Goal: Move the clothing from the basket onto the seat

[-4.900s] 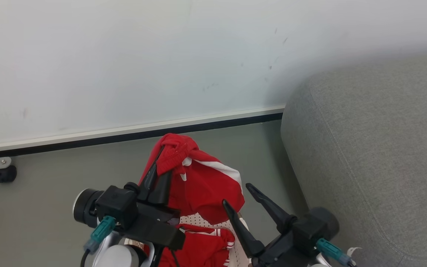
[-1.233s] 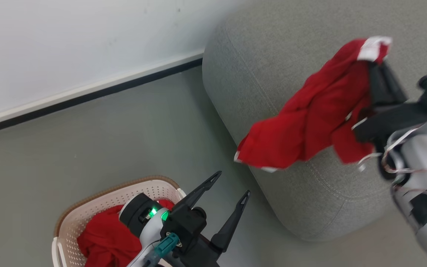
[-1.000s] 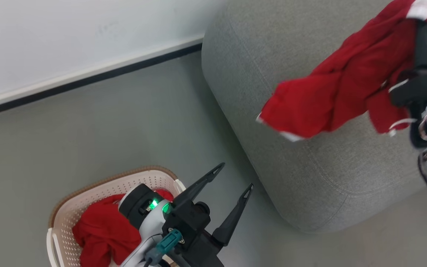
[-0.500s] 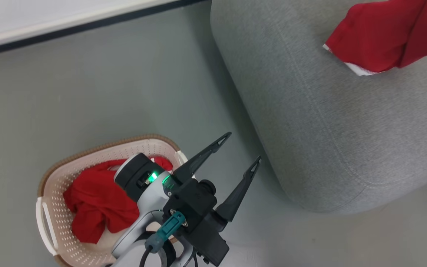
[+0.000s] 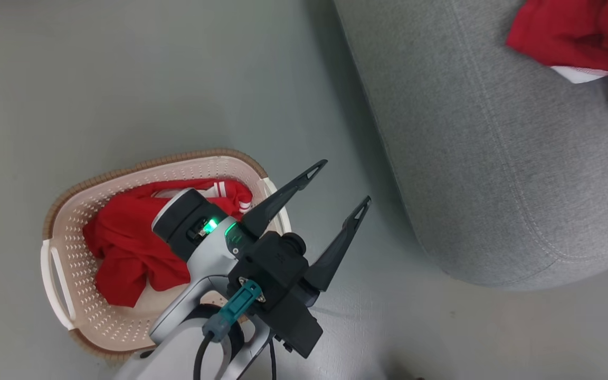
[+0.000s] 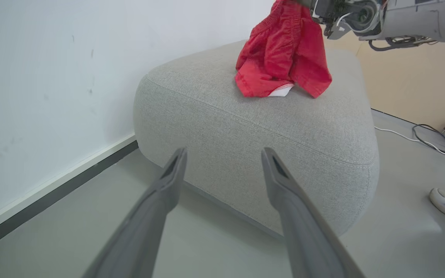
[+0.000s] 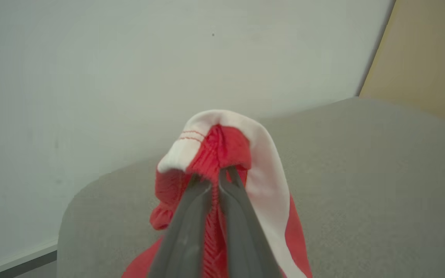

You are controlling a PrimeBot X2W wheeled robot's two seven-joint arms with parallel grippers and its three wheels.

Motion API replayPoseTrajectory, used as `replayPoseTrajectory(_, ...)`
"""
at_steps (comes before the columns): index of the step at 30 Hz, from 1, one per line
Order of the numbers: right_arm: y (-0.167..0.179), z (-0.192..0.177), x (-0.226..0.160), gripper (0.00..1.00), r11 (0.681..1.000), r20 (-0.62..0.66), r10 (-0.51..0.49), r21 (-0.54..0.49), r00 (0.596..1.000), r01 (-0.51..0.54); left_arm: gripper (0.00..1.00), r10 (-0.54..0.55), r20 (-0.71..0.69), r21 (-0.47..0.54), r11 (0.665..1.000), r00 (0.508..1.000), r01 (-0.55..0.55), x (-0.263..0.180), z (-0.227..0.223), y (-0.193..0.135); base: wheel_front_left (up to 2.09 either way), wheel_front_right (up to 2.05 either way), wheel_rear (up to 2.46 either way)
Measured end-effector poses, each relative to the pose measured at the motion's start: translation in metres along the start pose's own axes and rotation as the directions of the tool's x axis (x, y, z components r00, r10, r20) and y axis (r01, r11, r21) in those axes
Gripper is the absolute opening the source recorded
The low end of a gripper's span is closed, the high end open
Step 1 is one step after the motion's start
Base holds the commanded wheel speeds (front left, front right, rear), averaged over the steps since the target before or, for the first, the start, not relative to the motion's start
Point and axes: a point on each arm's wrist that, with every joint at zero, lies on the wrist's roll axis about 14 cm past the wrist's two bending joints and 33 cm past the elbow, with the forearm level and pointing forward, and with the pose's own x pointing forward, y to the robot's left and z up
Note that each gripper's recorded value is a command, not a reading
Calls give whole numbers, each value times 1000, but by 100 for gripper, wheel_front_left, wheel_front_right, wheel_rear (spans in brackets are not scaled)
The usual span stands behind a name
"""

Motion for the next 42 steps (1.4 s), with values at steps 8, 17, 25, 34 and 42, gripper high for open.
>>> replayPoseTrajectory(8,-5,-55,-12,0,1000,-144,-28,6,989,29,100,0,-16,-4,1000,1000,0,2,-9,6,0,0,0)
replayPoseTrajectory(17,-1,-59,-22,100,1000,-170,-4,9,985,5,100,5,-19,11,1000,1000,-5,1,-9,4,0,0,0)
replayPoseTrajectory(25,2,-72,-51,100,999,-217,37,-11,975,-40,100,8,20,21,1000,1000,-8,0,7,-3,0,0,0)
replayPoseTrajectory(34,26,-64,-79,100,992,-188,126,7,974,-127,100,88,52,36,995,995,-90,-12,23,2,0,0,0)
replayPoseTrajectory(42,77,-46,-108,100,963,-109,268,35,957,-266,100,202,86,18,979,976,-204,-38,38,11,0,0,0)
